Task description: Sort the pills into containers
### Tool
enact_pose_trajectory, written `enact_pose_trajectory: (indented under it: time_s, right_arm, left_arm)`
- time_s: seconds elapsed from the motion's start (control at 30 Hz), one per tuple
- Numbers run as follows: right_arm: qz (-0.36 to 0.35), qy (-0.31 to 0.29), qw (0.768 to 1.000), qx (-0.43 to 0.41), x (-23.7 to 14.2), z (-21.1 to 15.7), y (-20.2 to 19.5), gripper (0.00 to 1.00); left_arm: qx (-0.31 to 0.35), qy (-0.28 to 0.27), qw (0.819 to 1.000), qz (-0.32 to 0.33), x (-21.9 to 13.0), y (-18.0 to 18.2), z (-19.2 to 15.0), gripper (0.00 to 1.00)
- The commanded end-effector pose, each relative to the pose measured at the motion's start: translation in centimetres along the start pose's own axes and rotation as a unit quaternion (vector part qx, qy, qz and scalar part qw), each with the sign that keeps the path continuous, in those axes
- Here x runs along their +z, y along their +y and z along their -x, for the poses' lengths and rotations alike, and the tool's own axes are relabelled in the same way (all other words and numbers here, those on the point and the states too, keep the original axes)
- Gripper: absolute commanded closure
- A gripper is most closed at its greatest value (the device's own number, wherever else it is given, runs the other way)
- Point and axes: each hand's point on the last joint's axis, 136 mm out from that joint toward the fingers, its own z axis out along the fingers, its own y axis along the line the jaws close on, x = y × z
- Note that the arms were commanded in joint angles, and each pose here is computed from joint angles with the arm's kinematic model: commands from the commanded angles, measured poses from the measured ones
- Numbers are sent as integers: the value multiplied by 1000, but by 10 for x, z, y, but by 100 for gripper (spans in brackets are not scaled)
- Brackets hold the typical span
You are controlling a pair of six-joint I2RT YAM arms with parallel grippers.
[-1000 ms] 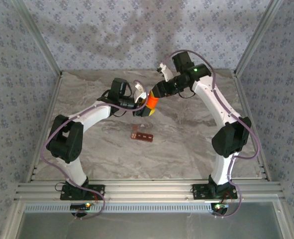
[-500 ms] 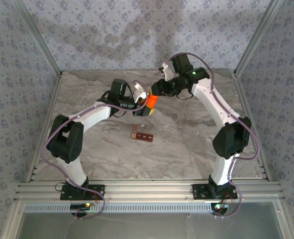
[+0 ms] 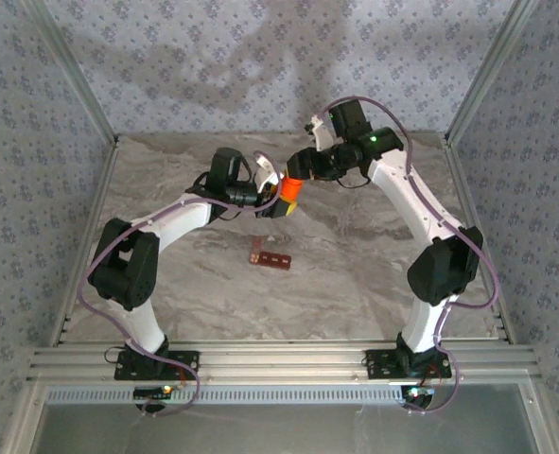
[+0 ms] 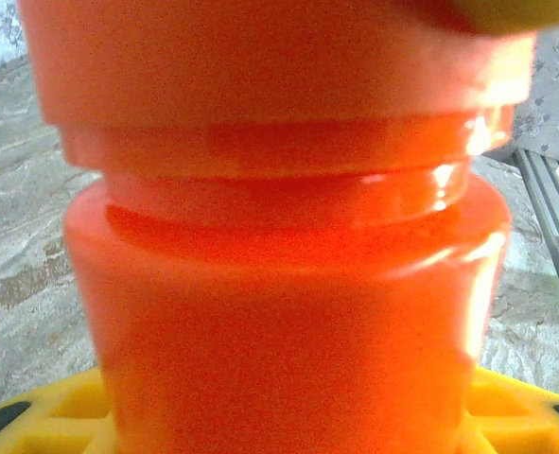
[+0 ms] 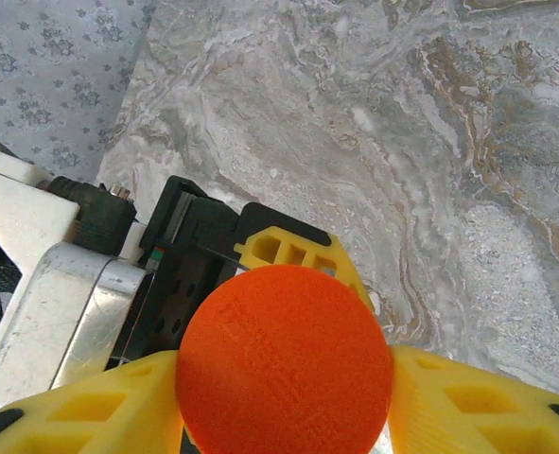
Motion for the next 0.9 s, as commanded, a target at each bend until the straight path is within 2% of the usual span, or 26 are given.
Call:
enact_pose_trajectory:
  time_s: [0.0, 0.27, 0.43, 0.6, 0.87]
  right_arm:
    - [-2, 0, 1000, 7, -14, -2, 6, 40]
    - [5, -21, 1000, -11, -36, 2, 13, 23]
    - [12, -35, 999, -31, -57, 1, 18, 16]
    - [36, -59, 996, -61, -80, -2, 21, 14]
    - [81, -160, 970, -165, -108, 18, 23, 14]
  left_arm:
    - [78, -65, 994, -33, -5, -20, 50, 100]
    - [75, -75, 994, -27, -8, -15, 55, 100]
    - [73, -81, 994, -25, -11, -13, 57, 100]
    - [71, -89, 993, -27, -16, -13, 61, 100]
    - [58, -119, 989, -65, -24, -24, 75, 100]
